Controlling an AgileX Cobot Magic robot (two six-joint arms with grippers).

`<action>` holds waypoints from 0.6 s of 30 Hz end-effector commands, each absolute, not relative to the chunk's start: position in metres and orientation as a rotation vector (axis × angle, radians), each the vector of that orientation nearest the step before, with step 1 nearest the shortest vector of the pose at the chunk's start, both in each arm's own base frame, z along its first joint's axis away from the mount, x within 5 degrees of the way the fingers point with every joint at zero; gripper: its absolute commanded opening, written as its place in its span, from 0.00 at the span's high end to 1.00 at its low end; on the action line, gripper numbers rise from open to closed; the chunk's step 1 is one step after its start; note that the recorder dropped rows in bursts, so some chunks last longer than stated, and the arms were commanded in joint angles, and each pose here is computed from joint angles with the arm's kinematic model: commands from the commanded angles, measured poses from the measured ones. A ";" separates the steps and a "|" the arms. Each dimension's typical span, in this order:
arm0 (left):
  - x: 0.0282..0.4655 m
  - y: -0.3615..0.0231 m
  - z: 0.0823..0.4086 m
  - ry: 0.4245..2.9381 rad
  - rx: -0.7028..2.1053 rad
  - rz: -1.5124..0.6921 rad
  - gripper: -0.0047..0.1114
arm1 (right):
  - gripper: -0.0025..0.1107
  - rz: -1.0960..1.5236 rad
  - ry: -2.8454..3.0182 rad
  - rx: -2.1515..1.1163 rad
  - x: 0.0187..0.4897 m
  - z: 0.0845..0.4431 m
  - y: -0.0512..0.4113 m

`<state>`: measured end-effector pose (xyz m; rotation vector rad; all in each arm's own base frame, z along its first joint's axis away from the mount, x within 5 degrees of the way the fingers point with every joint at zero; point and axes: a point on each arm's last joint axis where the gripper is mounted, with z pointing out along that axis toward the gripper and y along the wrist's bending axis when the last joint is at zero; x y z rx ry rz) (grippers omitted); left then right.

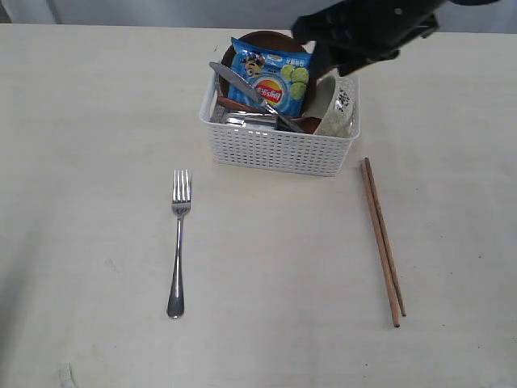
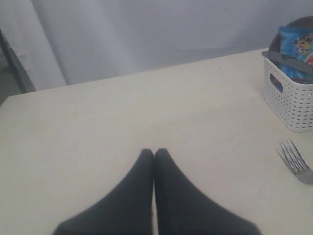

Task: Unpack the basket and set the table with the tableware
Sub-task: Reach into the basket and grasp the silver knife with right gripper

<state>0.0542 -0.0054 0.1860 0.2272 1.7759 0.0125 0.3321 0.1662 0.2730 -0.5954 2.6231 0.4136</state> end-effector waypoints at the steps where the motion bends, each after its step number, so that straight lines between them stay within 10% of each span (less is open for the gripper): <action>1: 0.054 -0.005 0.186 1.768 0.221 0.017 0.96 | 0.62 0.446 2.580 -0.708 0.345 0.267 0.207; 18: 0.054 -0.005 0.186 1.768 0.221 0.017 0.96 | 0.62 0.213 2.684 -0.912 0.383 0.183 0.249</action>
